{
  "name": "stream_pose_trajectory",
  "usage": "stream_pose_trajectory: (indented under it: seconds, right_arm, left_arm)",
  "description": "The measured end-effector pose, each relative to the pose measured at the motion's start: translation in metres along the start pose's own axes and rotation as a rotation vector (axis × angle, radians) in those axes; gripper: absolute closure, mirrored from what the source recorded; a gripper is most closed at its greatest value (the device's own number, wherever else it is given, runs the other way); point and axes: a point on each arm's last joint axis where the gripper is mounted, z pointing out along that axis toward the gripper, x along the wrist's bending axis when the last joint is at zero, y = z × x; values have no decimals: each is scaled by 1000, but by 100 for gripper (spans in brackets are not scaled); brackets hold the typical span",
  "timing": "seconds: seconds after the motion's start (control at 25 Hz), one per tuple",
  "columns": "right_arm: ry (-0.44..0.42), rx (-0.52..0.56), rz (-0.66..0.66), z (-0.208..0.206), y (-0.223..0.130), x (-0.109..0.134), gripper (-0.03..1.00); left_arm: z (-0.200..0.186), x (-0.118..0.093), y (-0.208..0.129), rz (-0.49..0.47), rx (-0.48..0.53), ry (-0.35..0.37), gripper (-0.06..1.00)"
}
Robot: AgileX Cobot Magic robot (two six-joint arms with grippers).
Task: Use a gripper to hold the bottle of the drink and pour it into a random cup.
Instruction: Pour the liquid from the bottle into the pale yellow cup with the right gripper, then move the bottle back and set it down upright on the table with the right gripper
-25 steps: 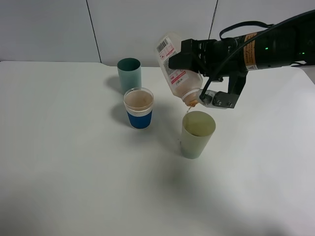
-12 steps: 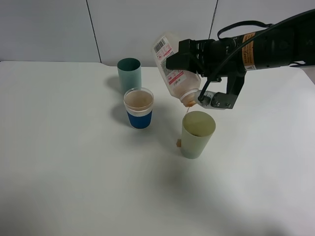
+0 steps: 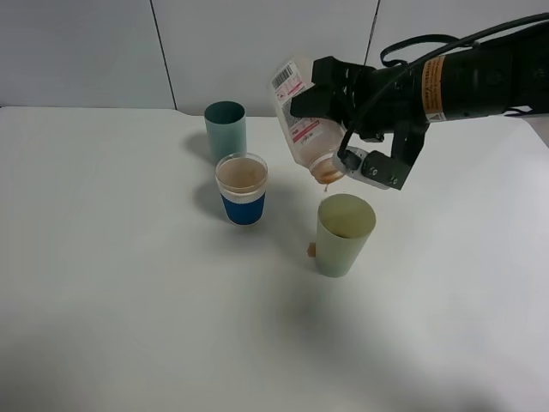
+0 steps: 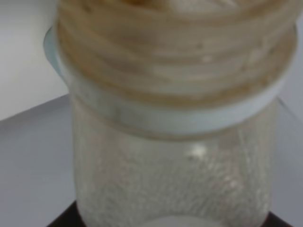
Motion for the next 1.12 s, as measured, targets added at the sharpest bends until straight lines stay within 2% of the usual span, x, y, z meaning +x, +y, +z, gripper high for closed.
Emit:
stream_pose_trajectory:
  seconds: [0.2, 0.36, 0.52, 0.68, 0.84, 1.04, 1.12]
  right_arm:
    - [18, 25, 142, 0, -2, 2, 61]
    - [16, 61, 346, 0, -5, 2, 61]
    - [-10, 107, 608, -1, -10, 3, 61]
    - [-35, 172, 795, -5, -18, 8, 61]
    - [-93, 258, 965, -8, -27, 10, 61]
    - [-245, 323, 1184, -16, -40, 10, 61]
    - [-281, 340, 1277, -18, -43, 12, 61]
  left_arm:
    - [0, 0, 0, 0, 0, 0, 2]
    - [0, 0, 0, 0, 0, 0, 2]
    - [0, 0, 0, 0, 0, 0, 2]
    - [0, 0, 0, 0, 0, 0, 2]
    - [0, 0, 0, 0, 0, 0, 2]
    - [0, 0, 0, 0, 0, 0, 2]
    - [0, 0, 0, 0, 0, 0, 2]
